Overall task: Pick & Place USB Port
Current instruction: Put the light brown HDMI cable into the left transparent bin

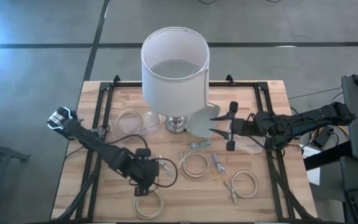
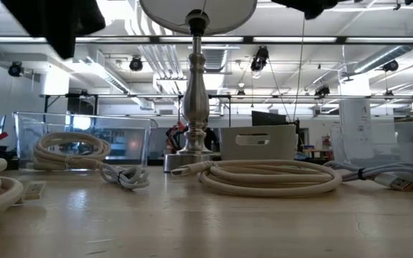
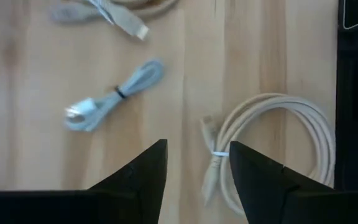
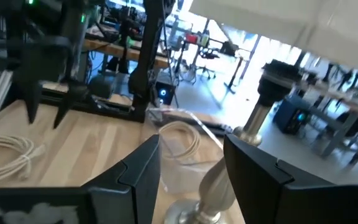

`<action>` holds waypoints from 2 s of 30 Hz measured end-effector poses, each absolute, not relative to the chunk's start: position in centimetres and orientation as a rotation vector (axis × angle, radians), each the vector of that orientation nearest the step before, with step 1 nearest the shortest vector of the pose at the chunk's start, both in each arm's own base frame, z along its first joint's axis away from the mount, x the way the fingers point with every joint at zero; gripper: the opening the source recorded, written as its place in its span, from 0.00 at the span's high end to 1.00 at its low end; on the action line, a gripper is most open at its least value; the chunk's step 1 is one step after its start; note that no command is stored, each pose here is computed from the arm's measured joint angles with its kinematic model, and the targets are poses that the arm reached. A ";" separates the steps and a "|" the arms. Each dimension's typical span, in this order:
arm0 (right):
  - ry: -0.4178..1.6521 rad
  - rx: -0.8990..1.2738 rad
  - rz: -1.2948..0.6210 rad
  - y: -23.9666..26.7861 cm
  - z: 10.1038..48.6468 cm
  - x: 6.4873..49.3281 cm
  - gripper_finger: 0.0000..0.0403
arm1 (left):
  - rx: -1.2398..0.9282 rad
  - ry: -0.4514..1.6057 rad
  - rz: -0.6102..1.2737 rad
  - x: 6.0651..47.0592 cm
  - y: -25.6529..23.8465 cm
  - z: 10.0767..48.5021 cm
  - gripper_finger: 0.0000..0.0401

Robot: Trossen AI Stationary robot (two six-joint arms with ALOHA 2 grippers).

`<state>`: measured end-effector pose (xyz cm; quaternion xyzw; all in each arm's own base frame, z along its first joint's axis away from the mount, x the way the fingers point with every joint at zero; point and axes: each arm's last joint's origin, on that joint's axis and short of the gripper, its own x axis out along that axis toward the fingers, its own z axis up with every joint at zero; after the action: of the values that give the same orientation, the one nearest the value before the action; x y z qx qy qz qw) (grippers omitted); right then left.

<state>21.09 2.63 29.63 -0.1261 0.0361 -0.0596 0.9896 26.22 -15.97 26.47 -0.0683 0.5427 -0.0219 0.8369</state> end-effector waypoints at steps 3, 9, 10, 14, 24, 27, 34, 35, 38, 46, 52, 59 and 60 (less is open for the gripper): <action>0.048 -0.273 -0.122 2.6 30.5 21.1 0.58 | -0.201 1.195 -0.045 26.6 -16.5 24.4 0.56; 0.020 -0.285 -0.127 2.6 31.6 21.2 0.58 | -0.319 1.264 -0.022 26.8 -17.8 20.7 0.56; 0.021 -0.300 -0.127 2.6 31.6 21.2 0.58 | -0.330 1.262 -0.024 26.8 -18.1 20.3 0.56; 0.028 -0.396 -0.126 2.6 31.6 21.2 0.58 | -0.359 1.230 -0.050 27.0 -19.4 19.4 0.56; 0.036 -0.519 -0.123 2.6 31.6 21.2 0.58 | -0.265 1.287 0.041 26.7 -19.8 17.0 0.56; 0.035 -0.518 -0.123 2.6 31.6 21.2 0.58 | -0.212 1.292 0.056 26.5 -19.6 16.5 0.56; 0.034 -0.500 -0.122 2.6 31.6 21.2 0.58 | -0.117 1.320 0.019 26.2 -19.3 15.3 0.63; 0.034 -0.499 -0.122 2.6 31.6 21.2 0.58 | -0.108 1.319 0.013 26.2 -19.3 15.4 0.66; 0.038 -0.484 -0.121 2.7 31.5 21.3 0.58 | -0.086 1.305 0.009 26.0 -19.2 15.8 0.78; 0.037 -0.437 -0.121 2.7 31.5 21.3 0.58 | 0.099 1.117 0.192 25.3 -17.4 19.6 0.85; 0.035 -0.386 -0.122 2.7 31.4 21.3 0.58 | 0.243 1.031 0.394 23.3 -14.7 23.8 0.80; 0.030 -0.286 -0.123 2.7 31.4 21.3 0.58 | 0.251 0.899 0.600 21.4 -10.7 27.7 0.83; 0.031 -0.276 -0.123 2.7 31.4 21.3 0.58 | 0.252 0.880 0.621 21.1 -10.2 28.1 0.83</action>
<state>21.32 2.68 31.41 -0.1376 0.0153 -0.0612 0.9885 21.13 -10.21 28.15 0.1198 0.4179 0.2950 0.8509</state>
